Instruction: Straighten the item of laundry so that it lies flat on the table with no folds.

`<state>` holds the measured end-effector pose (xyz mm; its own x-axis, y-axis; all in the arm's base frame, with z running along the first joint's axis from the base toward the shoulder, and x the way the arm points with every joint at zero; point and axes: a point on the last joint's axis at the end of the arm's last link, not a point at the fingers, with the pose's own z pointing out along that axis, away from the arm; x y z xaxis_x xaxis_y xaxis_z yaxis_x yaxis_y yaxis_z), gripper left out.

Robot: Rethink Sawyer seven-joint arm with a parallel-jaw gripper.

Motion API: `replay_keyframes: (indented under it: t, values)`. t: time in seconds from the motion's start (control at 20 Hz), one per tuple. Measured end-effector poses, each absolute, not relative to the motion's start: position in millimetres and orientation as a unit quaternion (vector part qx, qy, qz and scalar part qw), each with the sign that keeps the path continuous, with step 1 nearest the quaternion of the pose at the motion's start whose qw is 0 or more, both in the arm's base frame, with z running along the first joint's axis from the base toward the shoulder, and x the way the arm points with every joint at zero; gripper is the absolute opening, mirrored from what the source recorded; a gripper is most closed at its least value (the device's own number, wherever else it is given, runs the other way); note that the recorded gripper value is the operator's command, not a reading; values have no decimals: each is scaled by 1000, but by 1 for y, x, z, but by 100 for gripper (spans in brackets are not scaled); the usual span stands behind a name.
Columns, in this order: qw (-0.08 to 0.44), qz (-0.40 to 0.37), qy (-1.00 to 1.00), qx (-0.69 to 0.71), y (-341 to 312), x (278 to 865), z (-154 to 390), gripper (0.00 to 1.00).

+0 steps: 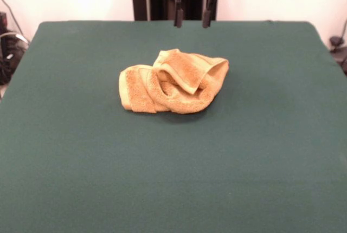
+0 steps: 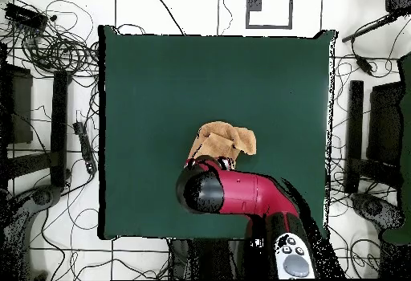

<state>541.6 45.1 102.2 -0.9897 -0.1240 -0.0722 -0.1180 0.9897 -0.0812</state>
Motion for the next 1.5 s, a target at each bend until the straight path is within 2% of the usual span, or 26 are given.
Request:
replay_keyframes:
  t: [0.4,1.1,1.5]
  values:
    - [40,-41,997,-55,41,560,117,100]
    - [87,-57,993,-54,31,634,152,100]
    - [100,-61,992,-53,27,656,160,100]
